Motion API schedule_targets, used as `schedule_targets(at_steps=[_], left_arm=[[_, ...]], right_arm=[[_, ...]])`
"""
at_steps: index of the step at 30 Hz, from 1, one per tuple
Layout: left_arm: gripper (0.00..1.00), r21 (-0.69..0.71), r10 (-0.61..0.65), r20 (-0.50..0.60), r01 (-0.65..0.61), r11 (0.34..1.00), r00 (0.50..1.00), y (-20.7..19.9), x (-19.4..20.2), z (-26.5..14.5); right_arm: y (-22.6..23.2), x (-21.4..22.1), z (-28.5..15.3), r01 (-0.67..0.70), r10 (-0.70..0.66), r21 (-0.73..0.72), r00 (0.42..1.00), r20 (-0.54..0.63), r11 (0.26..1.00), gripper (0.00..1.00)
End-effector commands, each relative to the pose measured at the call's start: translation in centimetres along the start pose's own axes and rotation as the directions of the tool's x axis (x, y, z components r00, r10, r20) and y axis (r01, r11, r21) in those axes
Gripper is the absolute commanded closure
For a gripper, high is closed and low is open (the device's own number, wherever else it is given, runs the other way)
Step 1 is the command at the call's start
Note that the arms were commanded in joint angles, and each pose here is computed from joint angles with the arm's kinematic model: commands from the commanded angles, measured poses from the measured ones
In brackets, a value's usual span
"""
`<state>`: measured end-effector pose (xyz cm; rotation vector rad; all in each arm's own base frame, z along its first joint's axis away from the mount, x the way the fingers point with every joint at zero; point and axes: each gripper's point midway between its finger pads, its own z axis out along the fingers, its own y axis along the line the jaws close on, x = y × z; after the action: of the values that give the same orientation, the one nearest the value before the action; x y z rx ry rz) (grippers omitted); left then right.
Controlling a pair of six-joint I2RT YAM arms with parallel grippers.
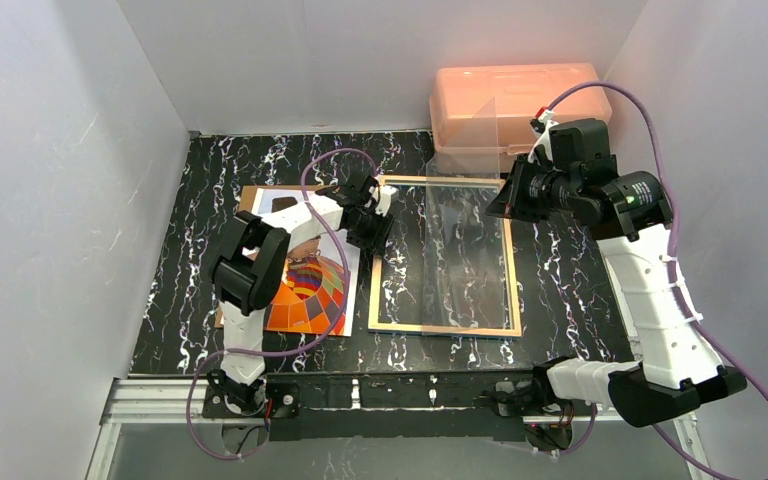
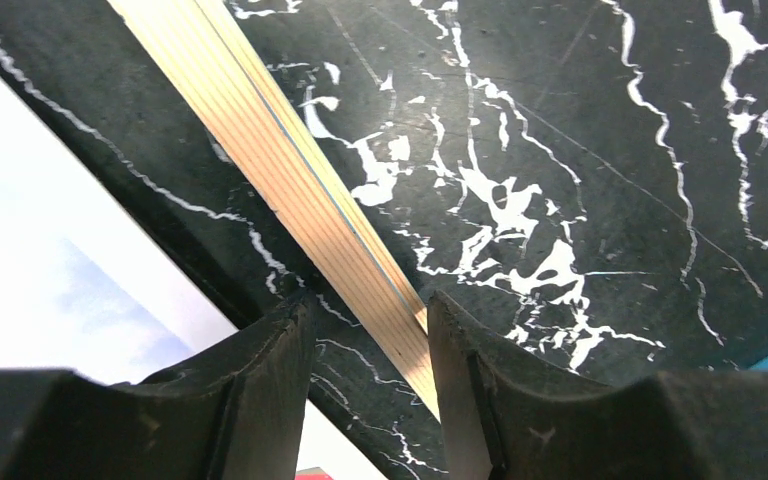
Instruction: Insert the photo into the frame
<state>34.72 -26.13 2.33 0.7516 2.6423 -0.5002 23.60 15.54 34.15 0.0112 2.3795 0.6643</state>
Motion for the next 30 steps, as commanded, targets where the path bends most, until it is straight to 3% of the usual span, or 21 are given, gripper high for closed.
schedule_targets(at_steps=[1,6,14,19,25,30], left_arm=[[0.57,-0.183,0.001,-0.128,-0.025,0.983,0.992,3.9,4.2,0.2],[0.58,-0.219,-0.002,-0.134,-0.027,0.975,0.991,4.5,4.8,-0.5],[0.6,-0.164,-0.04,-0.153,0.015,0.986,0.987,3.3,6.9,-1.7],[0.52,-0.131,-0.065,-0.107,0.051,0.99,0.992,3.0,5.3,-3.1],[0.26,-0.019,-0.149,0.018,0.15,0.989,0.989,2.3,0.7,-7.7],[0.2,0.088,-0.193,0.113,0.183,0.979,0.975,1.9,-2.1,-11.9]], right_arm=[[1.3,-1.3,-0.5,0.006,0.0,-0.07,0.997,0.073,0.998,0.99],[1.6,-1.4,-0.1,0.002,0.005,-0.089,0.997,0.075,0.996,0.99],[1.4,-0.9,1.4,-0.01,0.016,-0.105,0.998,0.063,0.994,0.99],[1.7,-1.1,2.4,-0.017,0.025,-0.127,0.998,0.06,0.992,0.99],[3.2,-2.2,3.9,-0.034,0.045,-0.197,0.998,0.051,0.98,0.99],[5.3,-3.9,4.5,-0.039,0.057,-0.284,0.997,0.055,0.958,0.99]])
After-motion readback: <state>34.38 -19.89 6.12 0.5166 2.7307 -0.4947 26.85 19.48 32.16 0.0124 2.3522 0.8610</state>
